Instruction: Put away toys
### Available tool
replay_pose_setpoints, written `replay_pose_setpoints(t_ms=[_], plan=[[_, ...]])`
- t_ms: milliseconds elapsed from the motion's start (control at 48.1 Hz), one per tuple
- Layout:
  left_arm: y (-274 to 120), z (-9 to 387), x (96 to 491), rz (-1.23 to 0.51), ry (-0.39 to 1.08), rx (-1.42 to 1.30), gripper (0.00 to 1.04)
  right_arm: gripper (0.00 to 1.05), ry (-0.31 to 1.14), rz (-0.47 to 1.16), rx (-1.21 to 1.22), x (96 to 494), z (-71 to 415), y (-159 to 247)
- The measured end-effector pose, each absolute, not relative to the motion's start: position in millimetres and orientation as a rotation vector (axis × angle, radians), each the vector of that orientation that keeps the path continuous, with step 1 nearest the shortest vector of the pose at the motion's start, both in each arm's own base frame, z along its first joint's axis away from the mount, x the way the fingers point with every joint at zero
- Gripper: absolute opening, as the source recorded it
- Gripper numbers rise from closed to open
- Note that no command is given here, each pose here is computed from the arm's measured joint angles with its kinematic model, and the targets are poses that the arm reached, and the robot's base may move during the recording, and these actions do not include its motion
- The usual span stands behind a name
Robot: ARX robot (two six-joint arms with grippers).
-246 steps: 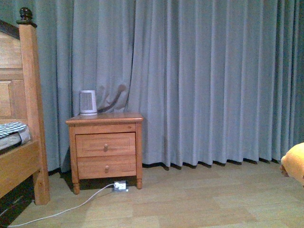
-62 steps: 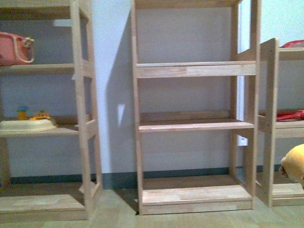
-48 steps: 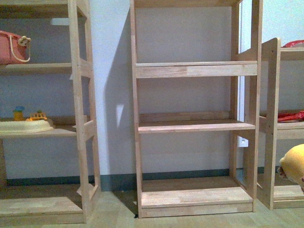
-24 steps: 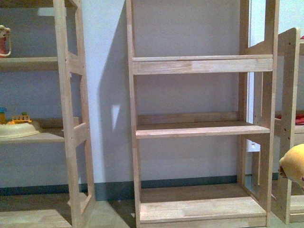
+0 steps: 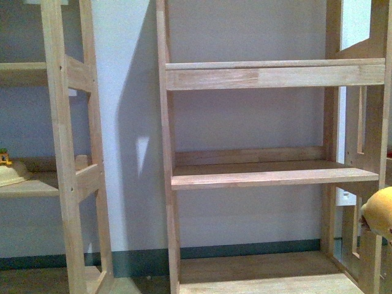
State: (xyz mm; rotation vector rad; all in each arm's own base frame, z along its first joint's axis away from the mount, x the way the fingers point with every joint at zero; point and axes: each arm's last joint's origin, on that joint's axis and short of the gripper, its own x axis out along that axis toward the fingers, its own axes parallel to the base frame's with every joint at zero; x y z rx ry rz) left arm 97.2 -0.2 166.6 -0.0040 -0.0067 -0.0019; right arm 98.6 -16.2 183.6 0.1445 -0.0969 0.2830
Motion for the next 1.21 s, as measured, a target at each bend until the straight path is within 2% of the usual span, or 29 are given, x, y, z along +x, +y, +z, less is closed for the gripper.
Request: replay_pose_setpoints(t_ms=[1205], plan=[[-0.2,166.7,97.1,-0.001,-0.007,-0.004,0.98,0.08,-0.096,0.281,0.145,98.7,183.3,-16.2]])
